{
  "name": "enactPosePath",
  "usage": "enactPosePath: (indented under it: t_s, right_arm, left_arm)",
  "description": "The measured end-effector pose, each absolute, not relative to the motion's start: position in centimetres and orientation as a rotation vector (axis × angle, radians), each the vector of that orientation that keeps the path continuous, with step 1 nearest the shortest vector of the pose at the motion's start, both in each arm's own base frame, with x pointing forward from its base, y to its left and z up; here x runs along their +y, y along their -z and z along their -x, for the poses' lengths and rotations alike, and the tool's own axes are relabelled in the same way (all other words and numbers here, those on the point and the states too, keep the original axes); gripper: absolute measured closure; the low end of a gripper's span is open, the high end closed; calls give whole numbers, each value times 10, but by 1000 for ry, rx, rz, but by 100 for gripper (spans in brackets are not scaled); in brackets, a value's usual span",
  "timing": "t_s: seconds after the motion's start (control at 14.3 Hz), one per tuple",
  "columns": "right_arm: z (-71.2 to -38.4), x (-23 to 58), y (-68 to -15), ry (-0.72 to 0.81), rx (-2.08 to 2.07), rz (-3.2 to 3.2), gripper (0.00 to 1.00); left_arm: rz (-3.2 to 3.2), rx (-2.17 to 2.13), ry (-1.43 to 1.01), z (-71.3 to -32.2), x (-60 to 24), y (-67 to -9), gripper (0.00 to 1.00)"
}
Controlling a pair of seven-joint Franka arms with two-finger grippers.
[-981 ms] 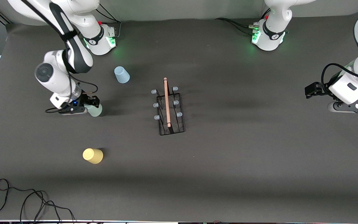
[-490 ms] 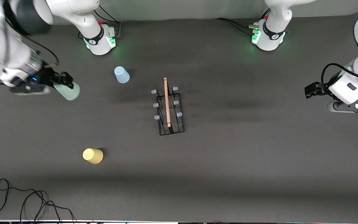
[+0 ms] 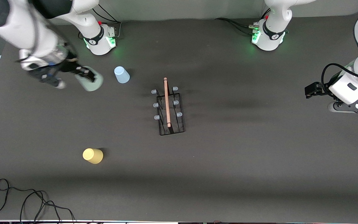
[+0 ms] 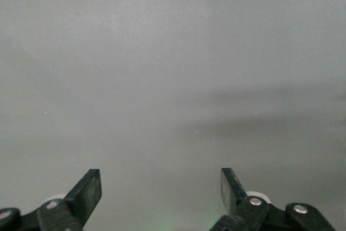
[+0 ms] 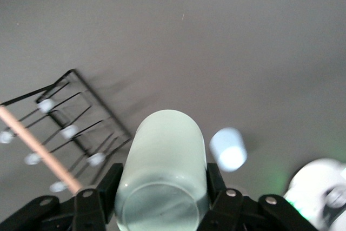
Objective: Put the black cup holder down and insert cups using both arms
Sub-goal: 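Lift the green cup and carry it over the rack with the right gripper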
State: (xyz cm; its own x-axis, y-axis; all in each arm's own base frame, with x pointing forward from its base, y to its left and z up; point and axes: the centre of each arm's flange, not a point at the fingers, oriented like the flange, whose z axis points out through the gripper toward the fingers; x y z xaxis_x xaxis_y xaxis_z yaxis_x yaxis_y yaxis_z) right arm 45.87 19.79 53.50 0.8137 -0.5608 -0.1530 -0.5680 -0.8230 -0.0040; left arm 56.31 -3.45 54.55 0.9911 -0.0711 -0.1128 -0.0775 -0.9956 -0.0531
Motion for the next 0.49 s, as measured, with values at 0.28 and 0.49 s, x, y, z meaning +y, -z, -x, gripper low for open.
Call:
enactPosePath:
  t_s: [0.28,0.49]
  right_arm:
    - [-454,302,-525,-312,1338,2769,33]
    - [-454,349,-494,-307,1489,2708,33]
  left_arm:
    - [3077,115,-172,-563,-34,-545,1]
    - [3077,114,-172,-563,-34,-545,1]
